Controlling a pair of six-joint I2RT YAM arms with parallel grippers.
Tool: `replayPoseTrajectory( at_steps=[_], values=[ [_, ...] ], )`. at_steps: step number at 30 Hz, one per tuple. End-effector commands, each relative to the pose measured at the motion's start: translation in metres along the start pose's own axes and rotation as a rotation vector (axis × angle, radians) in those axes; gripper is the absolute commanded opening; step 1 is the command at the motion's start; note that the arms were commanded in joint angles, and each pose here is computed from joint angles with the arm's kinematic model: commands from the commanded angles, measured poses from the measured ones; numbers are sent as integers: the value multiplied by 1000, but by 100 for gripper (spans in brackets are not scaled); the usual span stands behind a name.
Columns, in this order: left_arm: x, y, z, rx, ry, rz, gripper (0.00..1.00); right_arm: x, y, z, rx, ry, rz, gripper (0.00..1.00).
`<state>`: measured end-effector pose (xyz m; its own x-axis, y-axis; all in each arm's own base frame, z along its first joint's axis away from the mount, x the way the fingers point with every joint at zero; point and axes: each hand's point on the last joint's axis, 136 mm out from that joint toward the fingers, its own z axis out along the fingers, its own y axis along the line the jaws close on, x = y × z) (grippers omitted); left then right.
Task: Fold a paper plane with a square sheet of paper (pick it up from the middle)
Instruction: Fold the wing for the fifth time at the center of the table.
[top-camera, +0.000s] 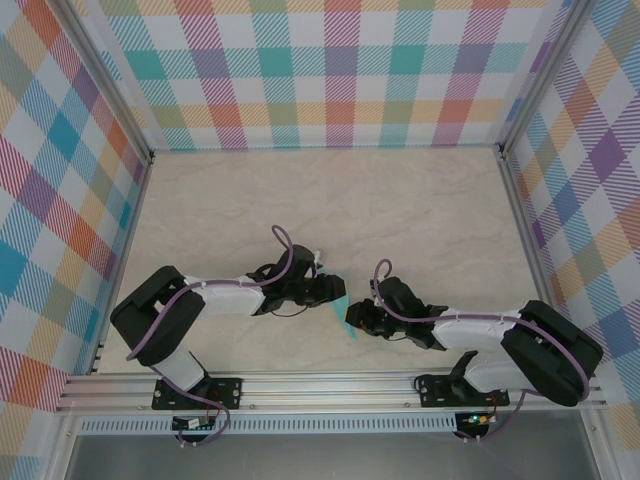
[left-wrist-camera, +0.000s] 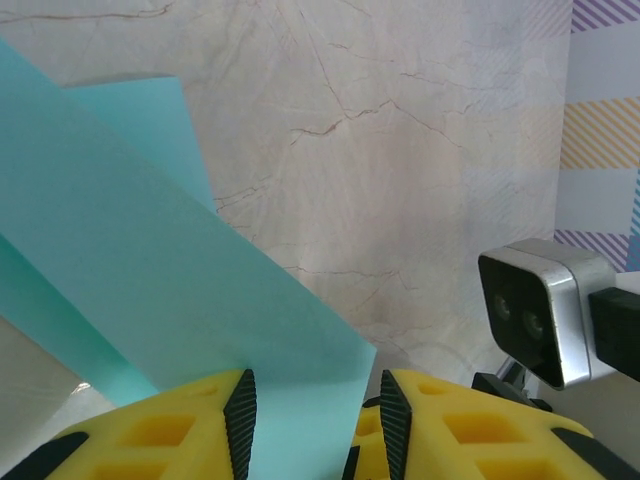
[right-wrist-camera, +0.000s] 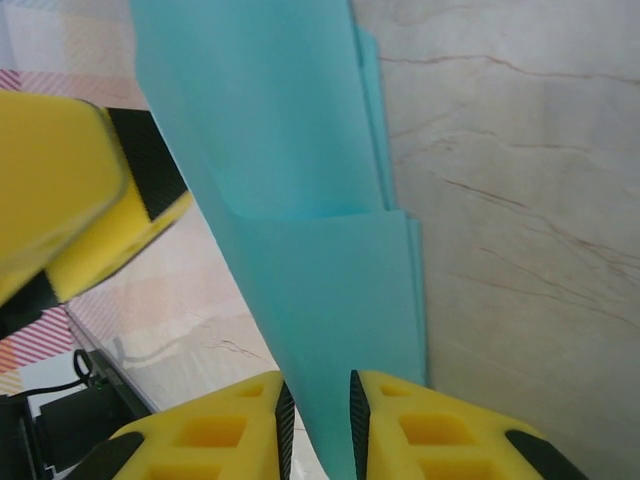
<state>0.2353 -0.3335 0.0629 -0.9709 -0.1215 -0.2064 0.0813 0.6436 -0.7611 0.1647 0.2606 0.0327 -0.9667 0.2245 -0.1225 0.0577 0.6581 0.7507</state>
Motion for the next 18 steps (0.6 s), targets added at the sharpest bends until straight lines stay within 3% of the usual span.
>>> replayPoseTrajectory(
  at_steps=[1,6,18],
  values=[
    [-5,-1,6,-15,-12,21,40,-5,5,-2,19,-4,-27,27],
    [-4,3,7,-38,-7,20,39,-3,-2,-1,57,5,-41,29],
    [-4,-1,1,-38,-11,23,39,-1,-4,8,72,43,-39,13]
  ],
)
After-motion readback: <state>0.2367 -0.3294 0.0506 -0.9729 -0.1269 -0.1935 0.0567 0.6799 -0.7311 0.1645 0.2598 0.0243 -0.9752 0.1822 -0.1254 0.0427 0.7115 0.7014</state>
